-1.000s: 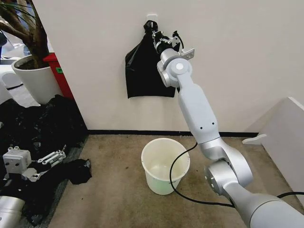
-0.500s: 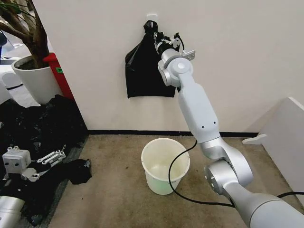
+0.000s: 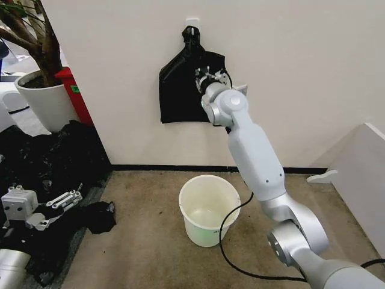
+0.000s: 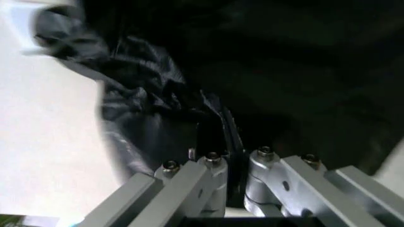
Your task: Place the garbage bag over the trash bin.
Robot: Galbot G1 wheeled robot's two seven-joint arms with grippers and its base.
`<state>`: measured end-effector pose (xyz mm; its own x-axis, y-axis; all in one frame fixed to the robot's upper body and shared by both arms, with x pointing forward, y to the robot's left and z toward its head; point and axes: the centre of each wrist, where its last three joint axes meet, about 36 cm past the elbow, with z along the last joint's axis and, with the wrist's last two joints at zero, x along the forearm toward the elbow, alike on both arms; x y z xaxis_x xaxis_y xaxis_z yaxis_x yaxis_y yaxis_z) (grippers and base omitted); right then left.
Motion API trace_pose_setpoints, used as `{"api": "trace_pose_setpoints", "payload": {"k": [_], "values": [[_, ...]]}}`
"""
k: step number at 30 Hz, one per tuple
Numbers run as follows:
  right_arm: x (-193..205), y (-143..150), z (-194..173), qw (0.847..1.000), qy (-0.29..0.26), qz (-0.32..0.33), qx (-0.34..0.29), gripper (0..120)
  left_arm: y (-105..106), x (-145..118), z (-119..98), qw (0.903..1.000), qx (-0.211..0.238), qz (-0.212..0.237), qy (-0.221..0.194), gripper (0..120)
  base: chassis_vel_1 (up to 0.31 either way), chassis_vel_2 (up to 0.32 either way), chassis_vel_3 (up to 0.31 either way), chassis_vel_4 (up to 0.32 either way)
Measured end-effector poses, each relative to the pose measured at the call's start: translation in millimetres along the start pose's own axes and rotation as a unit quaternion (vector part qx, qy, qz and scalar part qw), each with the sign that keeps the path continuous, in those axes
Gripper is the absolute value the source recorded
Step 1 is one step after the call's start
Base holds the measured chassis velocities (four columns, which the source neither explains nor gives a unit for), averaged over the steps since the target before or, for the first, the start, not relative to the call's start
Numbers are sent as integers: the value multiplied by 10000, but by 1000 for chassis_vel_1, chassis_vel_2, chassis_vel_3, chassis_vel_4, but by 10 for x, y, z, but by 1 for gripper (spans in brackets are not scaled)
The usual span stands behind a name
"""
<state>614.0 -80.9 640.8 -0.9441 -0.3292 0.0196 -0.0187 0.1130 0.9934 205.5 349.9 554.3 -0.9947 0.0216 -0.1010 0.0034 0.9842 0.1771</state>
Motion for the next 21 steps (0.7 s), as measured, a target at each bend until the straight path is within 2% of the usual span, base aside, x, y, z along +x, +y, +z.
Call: {"api": "trace_pose_setpoints", "payload": {"k": [10, 21], "values": [[334, -437, 162, 9986, 161, 509, 37, 0, -20, 32, 28, 10000, 19, -6, 2, 100, 0, 0, 0, 0], [633, -684, 248, 9962, 251, 828, 121, 0, -24, 34, 31, 10000, 23, -5, -4, 100, 0, 0, 0, 0]]}}
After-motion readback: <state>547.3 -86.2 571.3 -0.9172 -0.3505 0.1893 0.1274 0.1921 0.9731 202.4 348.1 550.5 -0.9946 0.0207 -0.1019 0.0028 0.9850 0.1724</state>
